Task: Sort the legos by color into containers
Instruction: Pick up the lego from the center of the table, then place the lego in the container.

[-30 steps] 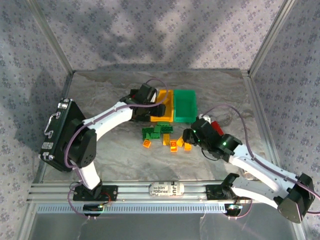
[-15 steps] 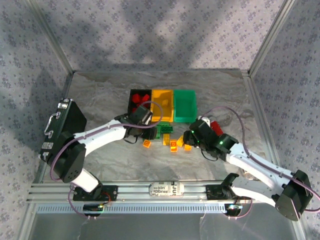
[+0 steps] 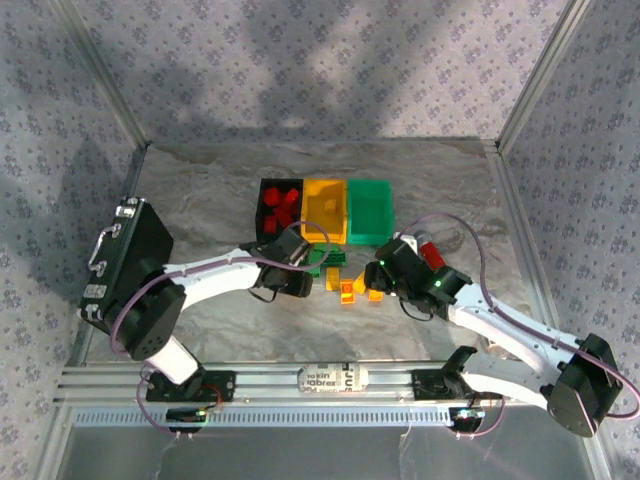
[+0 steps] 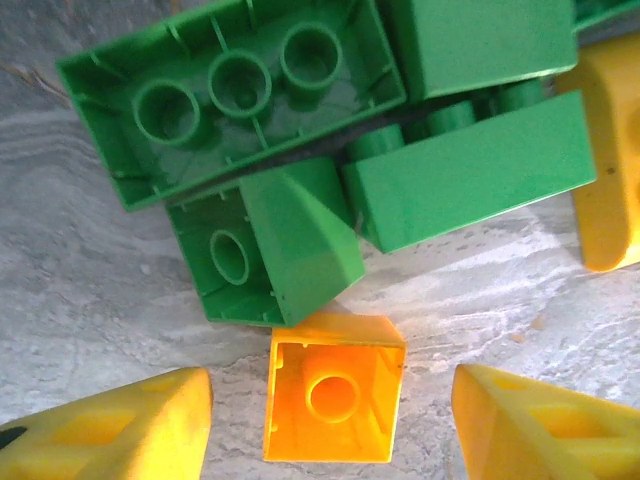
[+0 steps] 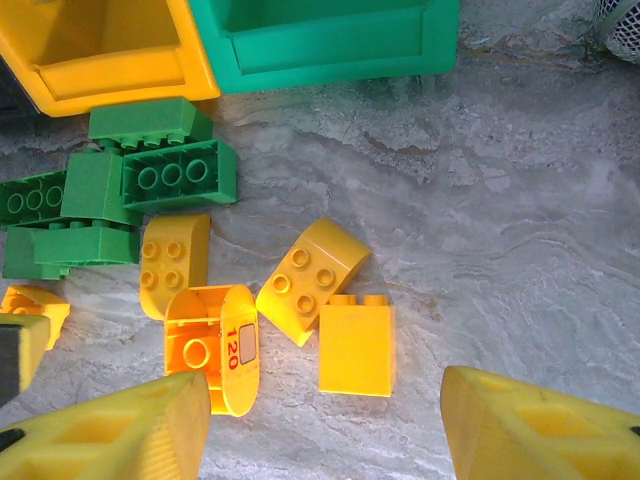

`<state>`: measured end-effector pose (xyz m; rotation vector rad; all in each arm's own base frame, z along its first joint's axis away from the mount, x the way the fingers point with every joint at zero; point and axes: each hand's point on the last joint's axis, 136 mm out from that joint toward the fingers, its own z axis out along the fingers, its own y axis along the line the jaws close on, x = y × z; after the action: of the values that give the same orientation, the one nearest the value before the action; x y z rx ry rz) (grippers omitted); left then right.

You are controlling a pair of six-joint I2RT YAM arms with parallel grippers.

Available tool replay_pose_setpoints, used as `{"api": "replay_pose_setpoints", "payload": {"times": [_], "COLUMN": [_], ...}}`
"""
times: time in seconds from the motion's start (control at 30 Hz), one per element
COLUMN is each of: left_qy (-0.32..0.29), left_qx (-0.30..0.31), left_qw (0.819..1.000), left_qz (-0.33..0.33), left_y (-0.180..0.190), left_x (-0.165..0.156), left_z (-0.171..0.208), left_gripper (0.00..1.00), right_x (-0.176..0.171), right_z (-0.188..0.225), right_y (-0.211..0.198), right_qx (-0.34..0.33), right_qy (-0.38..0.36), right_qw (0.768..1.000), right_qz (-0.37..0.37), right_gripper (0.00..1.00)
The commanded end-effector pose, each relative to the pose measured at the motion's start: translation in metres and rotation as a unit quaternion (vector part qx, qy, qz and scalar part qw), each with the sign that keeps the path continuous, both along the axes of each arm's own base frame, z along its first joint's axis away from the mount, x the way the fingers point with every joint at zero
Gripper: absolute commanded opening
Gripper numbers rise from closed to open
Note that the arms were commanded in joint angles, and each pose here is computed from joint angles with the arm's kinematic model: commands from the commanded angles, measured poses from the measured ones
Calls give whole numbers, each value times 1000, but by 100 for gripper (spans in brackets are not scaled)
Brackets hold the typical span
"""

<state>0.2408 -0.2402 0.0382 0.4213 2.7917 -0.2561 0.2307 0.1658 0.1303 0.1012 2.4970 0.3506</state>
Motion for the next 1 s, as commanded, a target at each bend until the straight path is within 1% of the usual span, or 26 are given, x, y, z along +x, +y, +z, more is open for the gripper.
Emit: {"api": "replay_pose_setpoints", "payload": {"times": [0.0, 0.1, 0.17, 0.23, 0.33, 0.57, 0.73, 0.83, 0.97], "left_qy": [18, 17, 15, 3, -20, -67, -97, -103, -100], "left_qx": [9, 7, 7, 10, -1, -27, -23, -24, -25], "left_qw": [1000, 1000, 1000, 1000, 1000, 997, 994, 993, 994], "left_qz": [3, 3, 4, 1, -5, -22, -46, -49, -38], "left_y": [0, -2, -3, -5, -11, -33, -55, -66, -72], "left_x": [-7, -8, -7, -4, 2, 25, 62, 86, 117], "left_z": [-13, -14, -11, 0, 18, 60, 95, 102, 103], "left_gripper": [62, 58, 50, 40, 34, 32, 32, 32, 32], "right_x": [0, 0, 0, 0, -1, -1, -2, -3, -8], "right_z": [-3, -4, -4, -4, -7, -9, -5, 0, 3], "right_y": [-4, -4, -4, -5, -6, -4, -4, -5, -9], "right_qx": [-2, -3, -3, -3, -3, 4, 6, 12, 17], "right_qy": [2, 3, 2, 2, 3, 4, 2, -4, -10], "right_qw": [1000, 1000, 1000, 1000, 1000, 1000, 1000, 1000, 1000], "right_qz": [-11, -11, -12, -12, -16, -15, -13, -16, -20], "right_gripper": [64, 64, 64, 64, 64, 63, 63, 63, 63]}}
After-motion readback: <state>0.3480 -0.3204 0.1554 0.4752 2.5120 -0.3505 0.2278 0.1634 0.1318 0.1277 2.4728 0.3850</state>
